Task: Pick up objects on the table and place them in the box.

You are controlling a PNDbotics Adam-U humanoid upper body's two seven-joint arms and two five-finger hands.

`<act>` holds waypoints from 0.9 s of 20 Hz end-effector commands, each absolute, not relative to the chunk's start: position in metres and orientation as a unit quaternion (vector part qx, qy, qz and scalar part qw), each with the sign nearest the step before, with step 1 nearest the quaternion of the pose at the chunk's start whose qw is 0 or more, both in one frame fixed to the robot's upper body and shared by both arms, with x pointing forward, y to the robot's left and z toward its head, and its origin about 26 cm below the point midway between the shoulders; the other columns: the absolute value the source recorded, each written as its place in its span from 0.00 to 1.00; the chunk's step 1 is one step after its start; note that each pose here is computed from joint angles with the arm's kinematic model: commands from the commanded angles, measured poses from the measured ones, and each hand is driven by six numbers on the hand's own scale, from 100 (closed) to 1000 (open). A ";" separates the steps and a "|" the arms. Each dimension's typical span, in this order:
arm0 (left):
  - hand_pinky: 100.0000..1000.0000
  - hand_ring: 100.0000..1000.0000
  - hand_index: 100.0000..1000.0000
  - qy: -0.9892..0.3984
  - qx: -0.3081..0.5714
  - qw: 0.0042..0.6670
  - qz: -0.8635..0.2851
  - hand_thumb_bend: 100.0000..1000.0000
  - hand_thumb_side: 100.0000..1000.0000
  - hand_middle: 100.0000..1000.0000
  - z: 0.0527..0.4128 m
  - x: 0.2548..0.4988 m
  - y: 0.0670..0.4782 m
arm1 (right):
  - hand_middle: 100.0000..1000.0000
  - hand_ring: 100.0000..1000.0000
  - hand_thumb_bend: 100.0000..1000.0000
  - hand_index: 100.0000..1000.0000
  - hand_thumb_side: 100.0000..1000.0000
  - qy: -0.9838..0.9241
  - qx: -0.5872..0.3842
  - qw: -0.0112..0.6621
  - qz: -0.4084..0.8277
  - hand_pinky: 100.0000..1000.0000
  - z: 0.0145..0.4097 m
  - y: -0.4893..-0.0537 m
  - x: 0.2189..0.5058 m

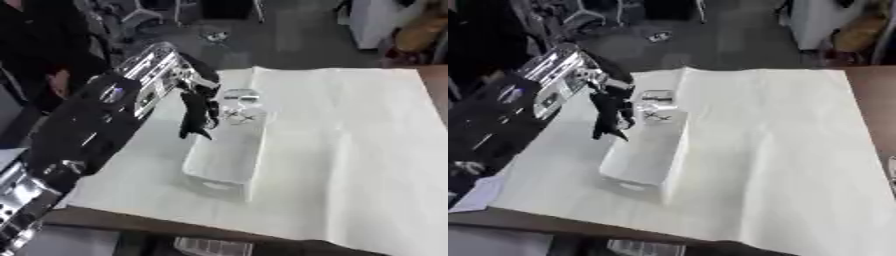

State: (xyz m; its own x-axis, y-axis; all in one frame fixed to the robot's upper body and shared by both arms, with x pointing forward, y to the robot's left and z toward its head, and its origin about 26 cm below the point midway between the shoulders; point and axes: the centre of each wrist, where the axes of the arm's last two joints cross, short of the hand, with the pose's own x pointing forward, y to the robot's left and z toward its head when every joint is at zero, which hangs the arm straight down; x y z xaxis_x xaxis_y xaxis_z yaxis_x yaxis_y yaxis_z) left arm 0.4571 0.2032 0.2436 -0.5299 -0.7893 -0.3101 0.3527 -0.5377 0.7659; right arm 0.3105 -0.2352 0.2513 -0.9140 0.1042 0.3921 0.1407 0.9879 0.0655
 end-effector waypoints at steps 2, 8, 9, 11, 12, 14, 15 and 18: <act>0.00 0.00 0.02 -0.282 0.365 0.351 -0.815 0.00 0.57 0.00 0.244 0.462 0.221 | 0.43 0.41 0.18 0.60 1.00 -0.981 -0.061 0.179 -0.039 0.37 0.262 -0.236 0.308; 0.83 0.96 0.85 -0.269 0.307 0.326 -0.853 0.41 1.00 0.88 0.220 0.469 0.231 | 0.43 0.41 0.18 0.60 1.00 -0.981 -0.060 0.181 -0.039 0.36 0.261 -0.235 0.308; 0.90 1.00 0.88 -0.274 0.295 0.317 -0.859 0.47 1.00 0.93 0.219 0.470 0.232 | 0.43 0.41 0.18 0.60 1.00 -0.981 -0.060 0.181 -0.039 0.36 0.261 -0.235 0.308; 0.93 1.00 0.91 -0.291 0.278 0.303 -0.864 0.42 1.00 0.96 0.222 0.469 0.233 | 0.43 0.41 0.18 0.60 1.00 -0.981 -0.060 0.181 -0.039 0.36 0.261 -0.236 0.308; 0.97 1.00 0.93 -0.298 0.274 0.299 -0.864 0.39 1.00 0.98 0.225 0.468 0.233 | 0.43 0.41 0.18 0.61 1.00 -0.981 -0.060 0.181 -0.039 0.36 0.261 -0.236 0.308; 0.99 1.00 0.93 -0.333 0.277 0.292 -0.853 0.33 1.00 0.98 0.241 0.464 0.230 | 0.43 0.41 0.18 0.61 1.00 -0.981 -0.061 0.182 -0.039 0.36 0.261 -0.236 0.308; 0.99 1.00 0.92 -0.367 0.293 0.291 -0.834 0.27 1.00 0.97 0.258 0.459 0.231 | 0.44 0.41 0.18 0.61 1.00 -0.980 -0.062 0.183 -0.039 0.36 0.260 -0.236 0.308; 1.00 1.00 0.93 -0.435 0.370 0.306 -0.762 0.24 1.00 0.99 0.297 0.443 0.244 | 0.43 0.41 0.18 0.61 1.00 -0.980 -0.063 0.182 -0.040 0.36 0.260 -0.237 0.308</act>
